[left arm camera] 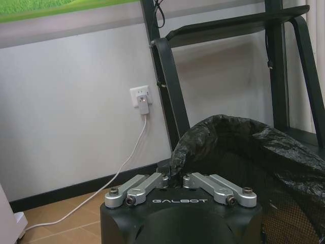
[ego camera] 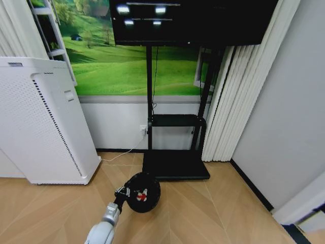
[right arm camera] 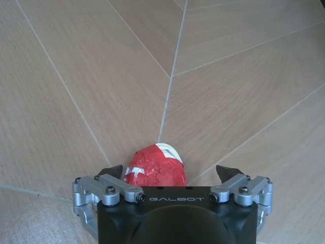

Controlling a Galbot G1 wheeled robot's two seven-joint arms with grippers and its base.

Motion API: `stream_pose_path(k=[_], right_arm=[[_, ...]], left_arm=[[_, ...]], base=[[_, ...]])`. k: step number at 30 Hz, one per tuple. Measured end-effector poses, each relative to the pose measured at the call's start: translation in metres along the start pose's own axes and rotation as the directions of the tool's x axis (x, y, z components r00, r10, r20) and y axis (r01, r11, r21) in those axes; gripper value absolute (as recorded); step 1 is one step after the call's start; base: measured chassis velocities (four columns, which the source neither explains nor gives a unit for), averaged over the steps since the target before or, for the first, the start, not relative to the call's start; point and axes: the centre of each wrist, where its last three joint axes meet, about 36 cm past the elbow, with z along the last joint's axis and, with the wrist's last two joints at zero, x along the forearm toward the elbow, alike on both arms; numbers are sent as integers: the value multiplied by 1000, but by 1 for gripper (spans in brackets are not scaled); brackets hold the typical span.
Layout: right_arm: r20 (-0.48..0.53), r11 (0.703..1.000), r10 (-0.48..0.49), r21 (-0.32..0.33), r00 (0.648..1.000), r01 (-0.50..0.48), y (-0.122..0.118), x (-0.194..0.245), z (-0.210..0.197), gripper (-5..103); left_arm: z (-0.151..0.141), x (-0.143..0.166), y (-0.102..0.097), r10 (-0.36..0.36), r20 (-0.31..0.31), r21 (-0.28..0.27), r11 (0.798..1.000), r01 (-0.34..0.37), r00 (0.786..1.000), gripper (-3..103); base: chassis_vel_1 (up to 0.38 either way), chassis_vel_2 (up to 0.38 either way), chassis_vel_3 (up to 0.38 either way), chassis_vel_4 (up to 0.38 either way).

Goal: Pick up the trash bin and place the garbage on the floor into it.

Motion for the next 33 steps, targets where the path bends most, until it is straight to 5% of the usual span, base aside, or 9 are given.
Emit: stream_pose_path(k=[2,8,11,17,22,27,33], right_arm=[[3,1000,-2,-1,1000,2,0,-2,-1,101],[11,1000,-12,-3,1000,12,0,-3,-2,82],[6,1000,-14,-4,1000,14,-2,-1,2,54],[6,1000,-12,-2,1000,12,-2,0,5,32],[6,1000,-12,-2,1000,12,-2,0,6,27],[5,1000,-14,-1,1000,14,0,1,7,-1],[9,1000,-1,6,1000,1,-3,7,3,19]], left_arm=[[1,0,0,0,-1,0,1000,0,1000,7],[3,0,0,-1,-5,0,1000,1,1000,7],[5,-1,0,-3,-7,-1,1000,3,1000,7],[7,-3,-1,-2,-8,1,1000,2,1000,7],[7,-3,-2,-1,-8,2,1000,1,1000,7],[8,-4,-3,0,-6,3,1000,0,1000,7],[9,-4,-4,2,-3,2,1000,-2,1000,7]], base=[[0,0,0,0],[0,0,0,0],[0,0,0,0],[0,0,0,0],[0,0,0,0],[0,0,0,0],[0,0,0,0]])
